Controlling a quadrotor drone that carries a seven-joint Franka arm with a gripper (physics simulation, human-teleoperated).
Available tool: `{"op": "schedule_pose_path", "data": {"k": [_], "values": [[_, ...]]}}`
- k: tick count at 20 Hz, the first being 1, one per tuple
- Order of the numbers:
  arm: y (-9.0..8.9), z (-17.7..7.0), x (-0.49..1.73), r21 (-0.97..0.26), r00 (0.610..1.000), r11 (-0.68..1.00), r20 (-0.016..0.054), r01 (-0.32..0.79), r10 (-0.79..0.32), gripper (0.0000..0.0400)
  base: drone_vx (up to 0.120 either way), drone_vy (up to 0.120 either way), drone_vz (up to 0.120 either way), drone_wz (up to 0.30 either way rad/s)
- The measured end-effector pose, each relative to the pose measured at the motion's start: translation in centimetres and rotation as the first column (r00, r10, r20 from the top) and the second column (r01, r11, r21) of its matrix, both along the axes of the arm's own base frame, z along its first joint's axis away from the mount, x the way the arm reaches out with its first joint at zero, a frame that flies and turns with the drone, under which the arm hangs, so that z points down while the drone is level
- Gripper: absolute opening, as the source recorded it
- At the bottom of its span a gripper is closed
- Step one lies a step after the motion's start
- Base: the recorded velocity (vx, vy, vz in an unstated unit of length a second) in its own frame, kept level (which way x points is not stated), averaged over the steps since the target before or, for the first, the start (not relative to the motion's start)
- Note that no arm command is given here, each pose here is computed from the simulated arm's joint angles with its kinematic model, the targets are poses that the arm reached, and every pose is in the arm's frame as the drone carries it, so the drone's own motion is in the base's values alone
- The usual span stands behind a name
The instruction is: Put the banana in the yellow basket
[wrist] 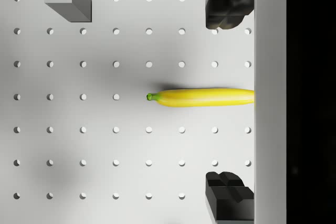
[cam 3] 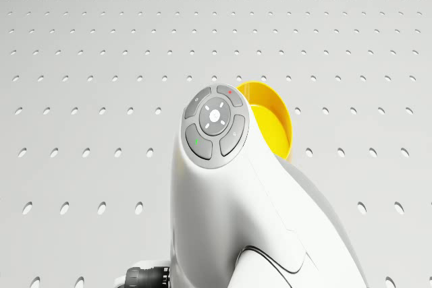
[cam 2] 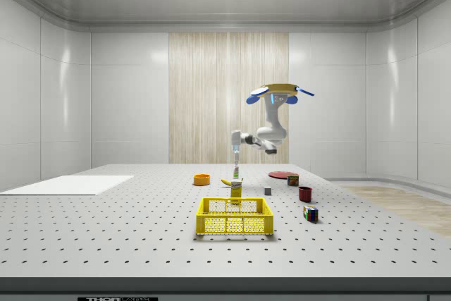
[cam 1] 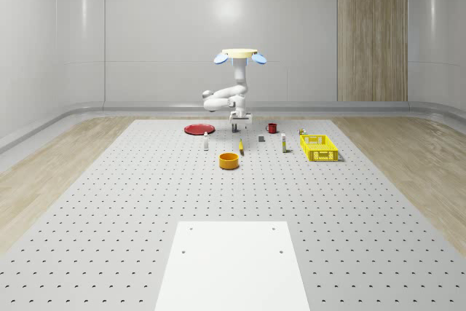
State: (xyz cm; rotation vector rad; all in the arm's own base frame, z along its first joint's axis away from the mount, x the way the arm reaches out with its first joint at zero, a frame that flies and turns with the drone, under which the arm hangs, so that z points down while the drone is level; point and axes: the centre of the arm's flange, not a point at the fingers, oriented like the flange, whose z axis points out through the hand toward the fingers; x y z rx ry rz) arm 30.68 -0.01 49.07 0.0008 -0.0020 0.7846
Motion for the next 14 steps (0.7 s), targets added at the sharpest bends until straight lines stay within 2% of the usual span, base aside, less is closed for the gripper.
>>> {"op": "schedule_pose_path", "data": {"k": [5,9,14], "values": [[0.00,0.00,0.00,0.000,1.000,1.000,0.0000,0.000,0.000,0.0400,0.000,0.000,-0.120,0.000],[0.00,0.00,0.00,0.000,1.000,1.000,0.0000,0.000,0.000,0.0400,0.100,0.000,-0.120,0.000],[0.00,0.00,0.00,0.000,1.000,1.000,-0.0001,0.000,0.000,0.0400,0.008,0.016,-0.120,0.000]]}}
